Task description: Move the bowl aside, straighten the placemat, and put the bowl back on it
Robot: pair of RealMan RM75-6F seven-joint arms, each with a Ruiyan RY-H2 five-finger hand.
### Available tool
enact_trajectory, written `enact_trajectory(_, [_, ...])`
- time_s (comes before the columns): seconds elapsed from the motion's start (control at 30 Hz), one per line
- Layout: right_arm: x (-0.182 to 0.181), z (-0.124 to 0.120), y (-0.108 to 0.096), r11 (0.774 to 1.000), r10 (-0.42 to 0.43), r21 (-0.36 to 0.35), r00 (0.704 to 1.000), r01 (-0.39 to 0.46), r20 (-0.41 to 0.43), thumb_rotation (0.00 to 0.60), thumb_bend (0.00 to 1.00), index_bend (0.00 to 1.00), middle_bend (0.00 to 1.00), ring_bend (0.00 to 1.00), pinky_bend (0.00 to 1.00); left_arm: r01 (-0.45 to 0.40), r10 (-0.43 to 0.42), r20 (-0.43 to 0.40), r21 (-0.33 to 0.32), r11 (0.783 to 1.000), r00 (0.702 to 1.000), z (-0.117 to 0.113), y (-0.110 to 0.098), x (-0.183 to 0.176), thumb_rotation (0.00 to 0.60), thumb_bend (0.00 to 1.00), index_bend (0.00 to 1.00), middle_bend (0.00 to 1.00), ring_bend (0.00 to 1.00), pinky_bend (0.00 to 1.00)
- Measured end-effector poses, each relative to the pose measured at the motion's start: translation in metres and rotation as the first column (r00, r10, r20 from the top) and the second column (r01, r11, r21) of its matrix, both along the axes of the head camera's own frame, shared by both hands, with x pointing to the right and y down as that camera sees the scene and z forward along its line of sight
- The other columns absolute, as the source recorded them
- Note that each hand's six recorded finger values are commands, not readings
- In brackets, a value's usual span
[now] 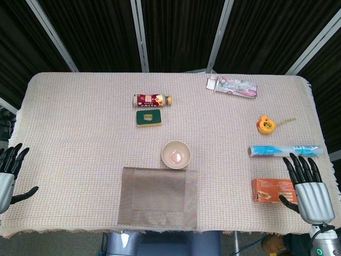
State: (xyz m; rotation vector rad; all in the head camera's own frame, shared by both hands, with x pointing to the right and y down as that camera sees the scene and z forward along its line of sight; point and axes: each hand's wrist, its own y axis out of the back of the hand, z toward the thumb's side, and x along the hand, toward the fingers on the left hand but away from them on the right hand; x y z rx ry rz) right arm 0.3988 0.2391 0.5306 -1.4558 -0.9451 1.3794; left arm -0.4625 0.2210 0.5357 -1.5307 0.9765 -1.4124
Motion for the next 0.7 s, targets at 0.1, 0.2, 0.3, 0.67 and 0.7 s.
enact_trajectory(0.1, [0.000,0.001,0.000,1.000,0.002,-0.001,1.000,-0.002,-0.003,0.600,0.00,0.00,0.00,0.00,0.00,0.001,-0.001,0.000,-0.002,1.000,1.000,0.000,0.000,0.000,0.600,0.00,0.00,0.00,0.00,0.00])
enact_trajectory(0.2, [0.001,0.002,0.000,1.000,0.003,-0.005,1.000,-0.003,-0.007,0.600,0.00,0.00,0.00,0.00,0.00,0.002,-0.002,0.000,-0.003,1.000,1.000,0.001,0.000,0.000,0.600,0.00,0.00,0.00,0.00,0.00])
enact_trajectory(0.3, [0.001,0.004,0.000,1.000,0.004,-0.012,1.000,-0.004,-0.009,0.600,0.00,0.00,0.00,0.00,0.00,0.001,-0.001,-0.001,-0.009,1.000,1.000,0.002,0.000,0.000,0.600,0.00,0.00,0.00,0.00,0.00])
enact_trajectory(0.67, [0.004,0.016,-0.004,0.998,0.028,-0.050,1.000,-0.029,-0.014,0.600,0.00,0.00,0.00,0.00,0.00,-0.104,0.101,-0.036,-0.085,0.991,0.994,0.045,-0.021,0.030,0.600,0.00,0.00,0.00,0.00,0.00])
enact_trajectory(0.7, [0.004,0.016,-0.006,0.998,0.031,-0.051,0.999,-0.031,-0.014,0.600,0.00,0.00,0.00,0.00,0.00,-0.126,0.122,-0.042,-0.090,0.988,0.992,0.052,-0.028,0.039,0.600,0.00,0.00,0.00,0.00,0.00])
